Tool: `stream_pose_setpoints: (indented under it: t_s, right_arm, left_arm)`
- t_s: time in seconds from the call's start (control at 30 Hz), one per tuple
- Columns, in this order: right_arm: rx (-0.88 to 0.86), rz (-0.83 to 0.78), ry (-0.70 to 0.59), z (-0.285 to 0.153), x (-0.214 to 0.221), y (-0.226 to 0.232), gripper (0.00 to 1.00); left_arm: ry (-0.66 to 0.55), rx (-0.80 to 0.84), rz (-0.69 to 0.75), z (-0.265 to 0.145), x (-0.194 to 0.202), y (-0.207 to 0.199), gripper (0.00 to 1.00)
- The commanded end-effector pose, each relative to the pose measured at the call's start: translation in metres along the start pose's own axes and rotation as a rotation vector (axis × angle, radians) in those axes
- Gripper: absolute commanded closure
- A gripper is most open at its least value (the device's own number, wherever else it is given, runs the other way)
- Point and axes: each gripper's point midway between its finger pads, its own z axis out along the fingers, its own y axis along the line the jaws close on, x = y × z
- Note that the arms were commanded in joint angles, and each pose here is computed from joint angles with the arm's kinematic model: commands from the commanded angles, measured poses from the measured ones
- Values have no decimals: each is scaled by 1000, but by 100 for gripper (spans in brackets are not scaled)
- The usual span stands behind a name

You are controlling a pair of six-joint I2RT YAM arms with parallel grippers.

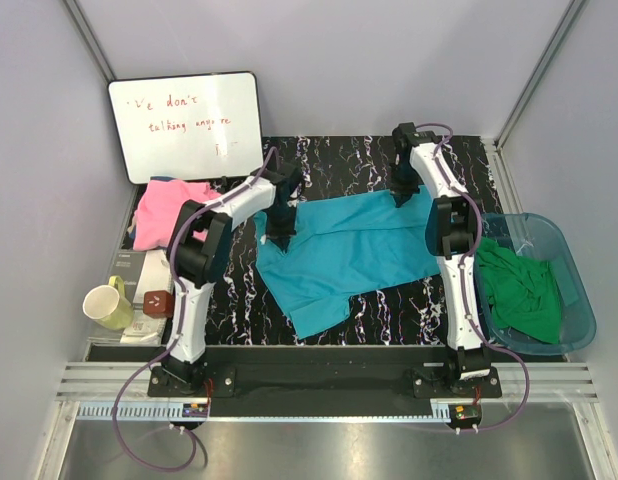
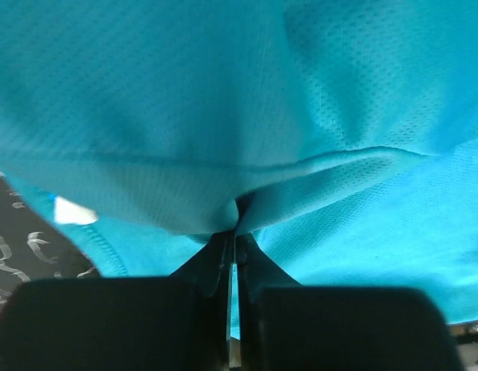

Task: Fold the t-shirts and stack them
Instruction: Fold the flattened tshirt in 1/3 of the way

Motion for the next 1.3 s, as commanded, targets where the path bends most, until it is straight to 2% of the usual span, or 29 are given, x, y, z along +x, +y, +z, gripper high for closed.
stream_pose_setpoints:
  t_s: [0.0,0.1,0.2,0.33,0.5,0.57,0.7,0.77,0.87,0.97,1.0,1.03,1.1,1.17,1.2,1.23,1.27]
  right_arm:
    - [18,5,58,15,14,-16,100]
    - [8,9,61,14,15,-15,100]
    - [-3,14,62,13,15,-15,100]
    - [-23,18,64,13,15,-11,100]
    - [-32,18,74,16,17,-10,100]
    - [-33,18,75,16,18,-10,100]
    - [-42,19,78,17,18,-8,100]
    - [-38,17,83,18,19,-9,100]
    - [-36,15,85,20,20,-9,100]
    - [-35,17,81,19,19,-9,100]
    - [-39,17,82,18,19,-9,100]
    - [-41,15,77,17,18,-9,100]
    - [-90,9,71,6,16,-1,100]
    - [-151,-1,34,-15,9,8,100]
    - [-219,-7,25,-24,8,19,97]
    - [-263,-12,-22,-47,0,24,86]
    - [-296,-17,-42,-59,-2,30,80]
  left_arm:
    - [-120,-34,-19,-25,-27,3,100]
    - [-214,-73,-23,-60,-42,7,100]
    - [-251,-134,-27,-89,-47,16,100]
    - [-240,-232,-17,-104,-44,32,96]
    - [-246,-263,28,-112,-43,33,92]
    - [-235,-295,68,-113,-39,36,81]
    - [-211,-367,120,-120,-30,48,72]
    - [-186,-343,149,-117,-23,45,62]
    - [-183,-340,192,-118,-12,41,56]
    - [-180,-350,176,-115,-2,45,36]
    - [-200,-337,165,-116,-3,44,17]
    - [-184,-297,167,-112,1,38,13]
    - [-173,-243,168,-105,6,30,8]
    - [-151,-163,176,-101,15,18,7]
    - [-167,-130,186,-99,12,12,6]
    - [-155,-87,196,-96,16,5,5]
    - [-167,-69,206,-96,13,0,5]
